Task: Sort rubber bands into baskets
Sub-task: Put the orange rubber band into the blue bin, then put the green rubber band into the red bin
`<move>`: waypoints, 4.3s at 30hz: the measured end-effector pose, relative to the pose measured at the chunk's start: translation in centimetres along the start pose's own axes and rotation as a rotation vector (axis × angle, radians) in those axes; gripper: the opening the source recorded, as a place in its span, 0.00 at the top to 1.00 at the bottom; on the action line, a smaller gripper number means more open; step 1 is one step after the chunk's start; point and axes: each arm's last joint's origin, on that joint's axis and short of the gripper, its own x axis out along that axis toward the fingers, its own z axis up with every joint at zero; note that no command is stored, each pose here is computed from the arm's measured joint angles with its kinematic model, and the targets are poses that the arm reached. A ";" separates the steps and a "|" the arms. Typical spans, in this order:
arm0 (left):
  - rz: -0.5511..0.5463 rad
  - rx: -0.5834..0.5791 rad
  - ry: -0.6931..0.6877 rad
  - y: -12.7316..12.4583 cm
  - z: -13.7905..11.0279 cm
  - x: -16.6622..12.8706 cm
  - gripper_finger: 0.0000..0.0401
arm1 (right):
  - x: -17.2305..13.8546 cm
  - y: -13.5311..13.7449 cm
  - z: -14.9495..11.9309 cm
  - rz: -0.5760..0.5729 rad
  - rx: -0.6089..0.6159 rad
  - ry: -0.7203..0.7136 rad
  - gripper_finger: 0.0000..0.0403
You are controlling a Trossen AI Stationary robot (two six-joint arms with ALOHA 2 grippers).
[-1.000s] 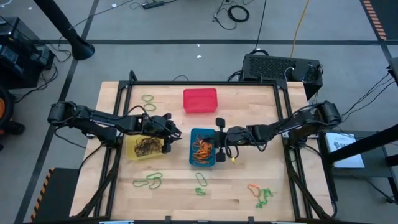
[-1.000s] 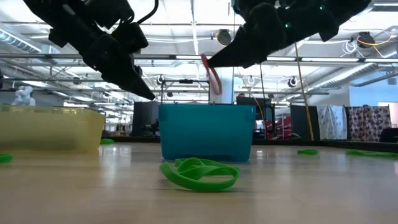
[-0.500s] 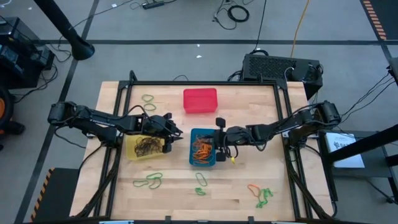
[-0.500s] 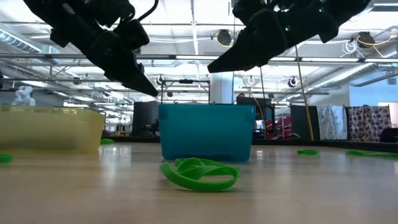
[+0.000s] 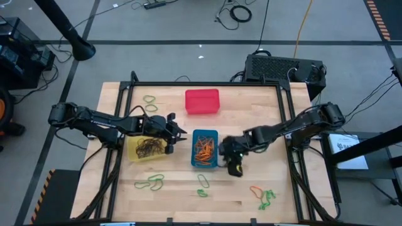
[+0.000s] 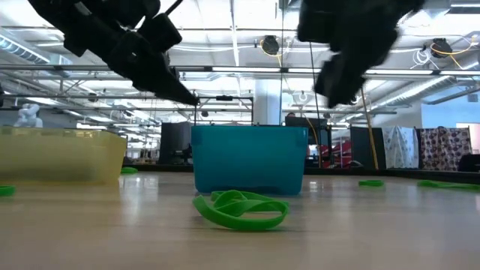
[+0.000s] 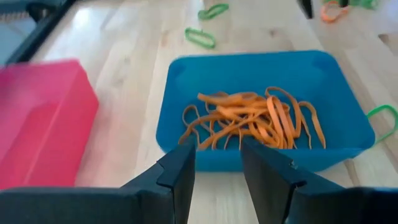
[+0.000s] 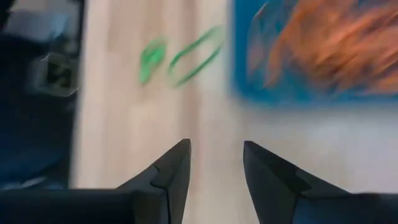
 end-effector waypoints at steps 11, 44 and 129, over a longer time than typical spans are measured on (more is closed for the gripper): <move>-0.012 0.096 -0.066 0.0 0.6 0.0 0.66 | 1.7 5.0 -6.8 -0.024 0.189 0.291 0.65; -0.080 0.066 -0.080 -0.3 0.7 0.0 0.66 | 5.6 6.8 -14.6 -0.149 0.066 0.336 0.66; -0.107 0.037 -0.039 -0.4 0.3 0.0 0.66 | 1.0 -0.2 0.8 -0.291 -0.455 -0.355 0.65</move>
